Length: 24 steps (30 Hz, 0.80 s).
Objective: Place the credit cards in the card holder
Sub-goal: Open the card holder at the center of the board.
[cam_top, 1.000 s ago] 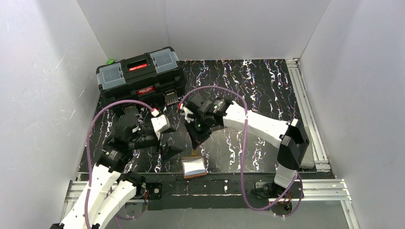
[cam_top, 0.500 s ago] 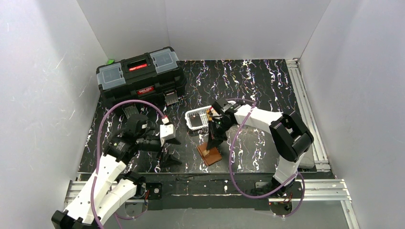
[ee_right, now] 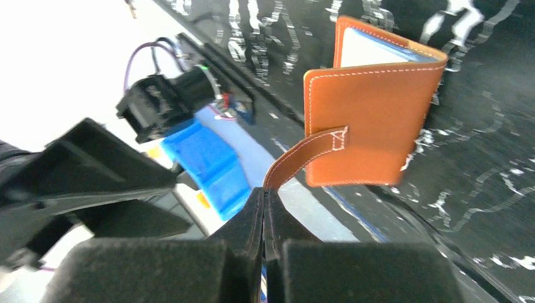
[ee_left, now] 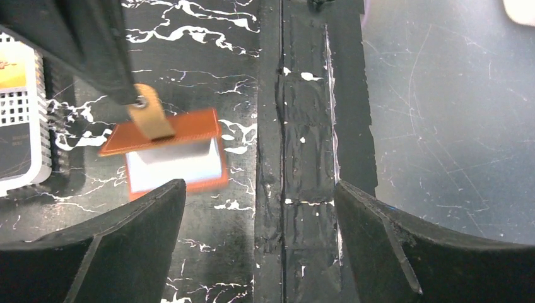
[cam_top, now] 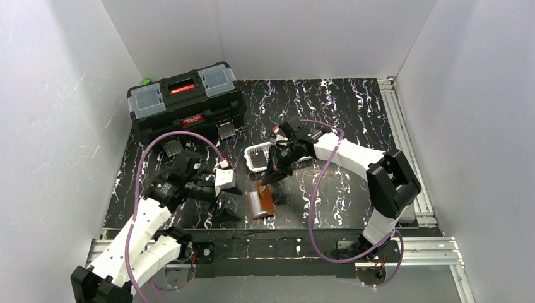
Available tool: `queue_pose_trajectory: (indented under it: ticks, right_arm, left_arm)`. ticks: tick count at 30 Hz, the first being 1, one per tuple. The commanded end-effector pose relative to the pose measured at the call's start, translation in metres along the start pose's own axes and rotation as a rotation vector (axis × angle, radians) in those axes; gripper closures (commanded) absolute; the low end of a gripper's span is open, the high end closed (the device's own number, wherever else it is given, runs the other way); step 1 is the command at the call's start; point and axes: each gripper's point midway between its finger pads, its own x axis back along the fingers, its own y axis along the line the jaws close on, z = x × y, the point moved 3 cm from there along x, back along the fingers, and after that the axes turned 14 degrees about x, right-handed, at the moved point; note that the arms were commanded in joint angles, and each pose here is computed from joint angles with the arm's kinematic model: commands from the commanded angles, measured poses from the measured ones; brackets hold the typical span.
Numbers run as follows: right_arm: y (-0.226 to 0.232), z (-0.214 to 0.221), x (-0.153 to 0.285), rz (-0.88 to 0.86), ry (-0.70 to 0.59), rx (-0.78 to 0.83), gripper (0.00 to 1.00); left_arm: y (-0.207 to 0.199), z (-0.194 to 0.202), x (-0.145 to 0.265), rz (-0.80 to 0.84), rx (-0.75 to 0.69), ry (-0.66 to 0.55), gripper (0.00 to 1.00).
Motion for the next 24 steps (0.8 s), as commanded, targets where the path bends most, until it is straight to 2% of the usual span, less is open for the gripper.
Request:
queue_pose_trajectory:
  ticks: [1,8,14,17,24]
  right_arm:
    - [0.044,-0.017,0.004,-0.215,0.010,-0.021,0.99]
    - [0.051,-0.026,-0.009,-0.293,0.012,-0.077,0.99]
    - [0.019,-0.011,-0.018,-0.279,0.018,-0.154,0.99]
    - [0.001,-0.005,-0.018,-0.263,0.008,-0.183,0.99]
    - [-0.015,-0.004,-0.011,-0.243,-0.022,-0.208,0.99]
  left_arm:
    - [-0.011,0.015,-0.001,0.046,-0.080,0.015,0.14]
    - [-0.005,0.035,-0.003,0.026,-0.149,0.060,0.15]
    - [0.003,0.042,-0.007,0.032,-0.196,0.101,0.17]
    - [0.006,0.044,-0.009,0.054,-0.264,0.118,0.17]
    - [0.009,0.049,-0.016,0.102,-0.358,0.177,0.18]
